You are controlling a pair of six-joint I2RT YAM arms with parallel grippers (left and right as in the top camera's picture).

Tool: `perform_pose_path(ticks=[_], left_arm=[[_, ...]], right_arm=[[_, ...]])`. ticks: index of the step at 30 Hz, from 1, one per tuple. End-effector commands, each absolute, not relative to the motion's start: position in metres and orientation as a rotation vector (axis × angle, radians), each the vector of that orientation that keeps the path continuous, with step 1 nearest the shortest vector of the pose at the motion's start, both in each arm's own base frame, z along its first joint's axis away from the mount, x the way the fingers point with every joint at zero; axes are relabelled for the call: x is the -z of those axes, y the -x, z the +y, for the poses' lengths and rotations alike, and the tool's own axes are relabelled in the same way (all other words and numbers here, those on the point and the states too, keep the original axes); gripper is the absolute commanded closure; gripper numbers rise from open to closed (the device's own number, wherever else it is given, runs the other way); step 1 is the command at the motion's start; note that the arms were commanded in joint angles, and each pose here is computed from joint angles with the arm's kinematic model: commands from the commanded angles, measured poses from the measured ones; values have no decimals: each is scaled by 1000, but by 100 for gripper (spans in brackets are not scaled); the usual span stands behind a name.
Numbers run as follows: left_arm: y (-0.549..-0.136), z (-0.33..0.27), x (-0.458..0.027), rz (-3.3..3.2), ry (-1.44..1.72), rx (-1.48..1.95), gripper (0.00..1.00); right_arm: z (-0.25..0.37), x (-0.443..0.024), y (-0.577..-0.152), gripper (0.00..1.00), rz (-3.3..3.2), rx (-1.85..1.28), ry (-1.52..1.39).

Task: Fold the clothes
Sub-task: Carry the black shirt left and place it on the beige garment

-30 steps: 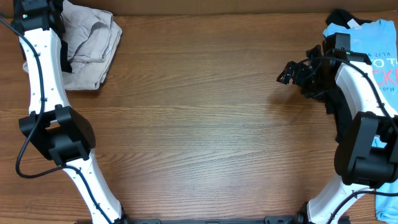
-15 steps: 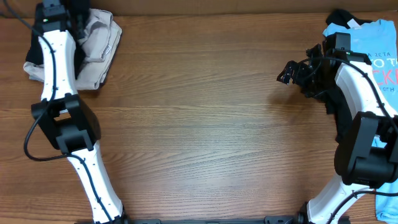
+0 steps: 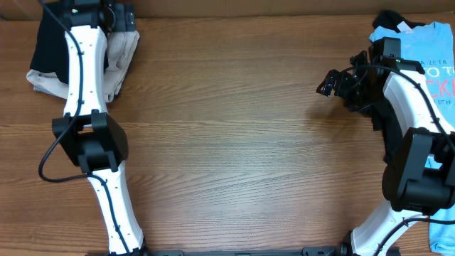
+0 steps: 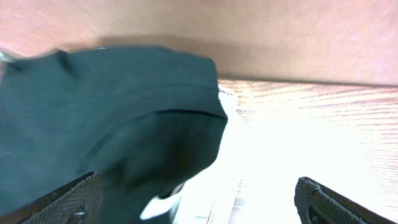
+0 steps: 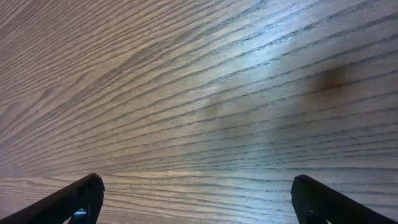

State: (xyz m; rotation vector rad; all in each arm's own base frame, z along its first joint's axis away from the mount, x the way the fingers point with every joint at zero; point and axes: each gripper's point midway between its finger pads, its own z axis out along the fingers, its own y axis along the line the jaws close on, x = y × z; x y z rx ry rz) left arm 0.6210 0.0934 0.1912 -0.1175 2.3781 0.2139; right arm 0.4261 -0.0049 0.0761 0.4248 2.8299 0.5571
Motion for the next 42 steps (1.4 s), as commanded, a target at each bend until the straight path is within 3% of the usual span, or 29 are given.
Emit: perform_pose_path(ticks=[1, 6, 11, 15, 22, 31, 37, 42], left_arm=[[-609, 111, -277, 2224, 179, -193, 0], [-619, 149, -278, 2159, 206, -198, 0], [-641, 189, -240, 2132, 236, -241, 0], [-655, 206, -181, 2183, 253, -219, 0], [-659, 201, -32, 2370, 334, -114, 0], [-611, 178, 116, 2664, 439, -41, 0], [-617, 183, 90, 2632, 437, -55, 0], [-641, 191, -7, 2487, 388, -90, 0]], right_arm=[[-3, -101, -434, 0, 2768, -553, -382], [-3, -101, -434, 0, 2769, -554, -382], [-2, -100, -430, 0, 2787, -556, -386], [-2, -100, -429, 0, 2789, -557, -386], [-2, -99, -426, 0, 2804, -557, -393], [-2, -97, -420, 0, 2828, -552, -404], [-2, -97, -421, 0, 2826, -552, -404], [-2, -101, -422, 0, 2820, -545, -361]])
